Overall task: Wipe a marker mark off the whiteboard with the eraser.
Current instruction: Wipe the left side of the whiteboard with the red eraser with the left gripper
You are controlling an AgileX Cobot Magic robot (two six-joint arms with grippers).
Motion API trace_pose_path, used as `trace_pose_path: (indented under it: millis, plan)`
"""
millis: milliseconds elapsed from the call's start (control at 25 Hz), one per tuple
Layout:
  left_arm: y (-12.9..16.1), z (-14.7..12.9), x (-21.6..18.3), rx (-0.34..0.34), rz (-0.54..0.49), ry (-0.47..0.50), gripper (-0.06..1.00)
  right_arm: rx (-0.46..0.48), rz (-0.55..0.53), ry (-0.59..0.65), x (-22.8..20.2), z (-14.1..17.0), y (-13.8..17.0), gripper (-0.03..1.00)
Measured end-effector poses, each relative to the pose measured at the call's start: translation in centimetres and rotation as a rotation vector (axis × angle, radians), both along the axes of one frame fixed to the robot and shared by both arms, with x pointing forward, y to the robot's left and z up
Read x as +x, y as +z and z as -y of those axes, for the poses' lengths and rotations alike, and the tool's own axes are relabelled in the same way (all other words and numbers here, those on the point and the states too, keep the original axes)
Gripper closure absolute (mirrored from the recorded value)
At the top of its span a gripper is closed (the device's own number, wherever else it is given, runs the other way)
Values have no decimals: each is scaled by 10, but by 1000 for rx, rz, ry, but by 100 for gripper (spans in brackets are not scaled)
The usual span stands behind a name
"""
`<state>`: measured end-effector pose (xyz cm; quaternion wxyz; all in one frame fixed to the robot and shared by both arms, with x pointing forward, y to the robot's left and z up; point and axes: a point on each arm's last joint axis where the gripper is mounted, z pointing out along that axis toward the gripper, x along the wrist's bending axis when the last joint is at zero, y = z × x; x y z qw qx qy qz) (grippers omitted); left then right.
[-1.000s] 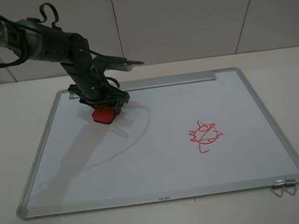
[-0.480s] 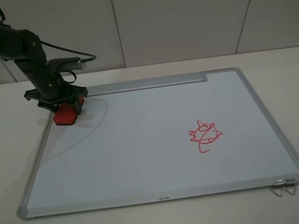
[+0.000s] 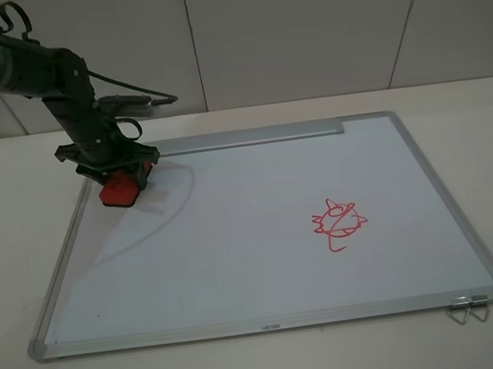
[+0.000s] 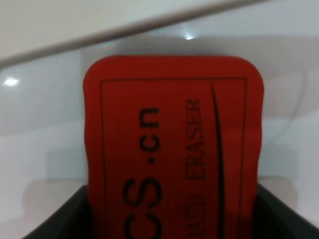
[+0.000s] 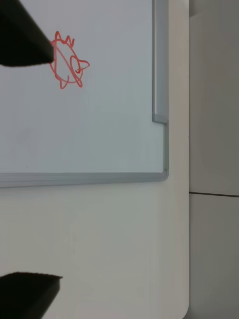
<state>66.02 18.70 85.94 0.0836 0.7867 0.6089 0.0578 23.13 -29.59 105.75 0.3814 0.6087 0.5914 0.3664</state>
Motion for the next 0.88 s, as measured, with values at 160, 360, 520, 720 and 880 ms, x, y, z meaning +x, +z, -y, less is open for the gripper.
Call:
trace_pose_path:
  millis: [160, 360, 520, 720, 880]
  plan:
    - [0, 33, -13, 8, -21, -83, 37, 0, 0, 0, 0, 0, 0, 26]
    - [0, 70, -31, 20, -46, -172, 37, 0, 0, 0, 0, 0, 0, 26]
    - [2, 91, -42, 24, -52, -227, 37, 0, 0, 0, 0, 0, 0, 26]
    - [17, 94, -50, 9, -60, -206, 37, 0, 0, 0, 0, 0, 0, 26]
    - [54, 93, -62, -16, -68, -167, 37, 0, 0, 0, 0, 0, 0, 26]
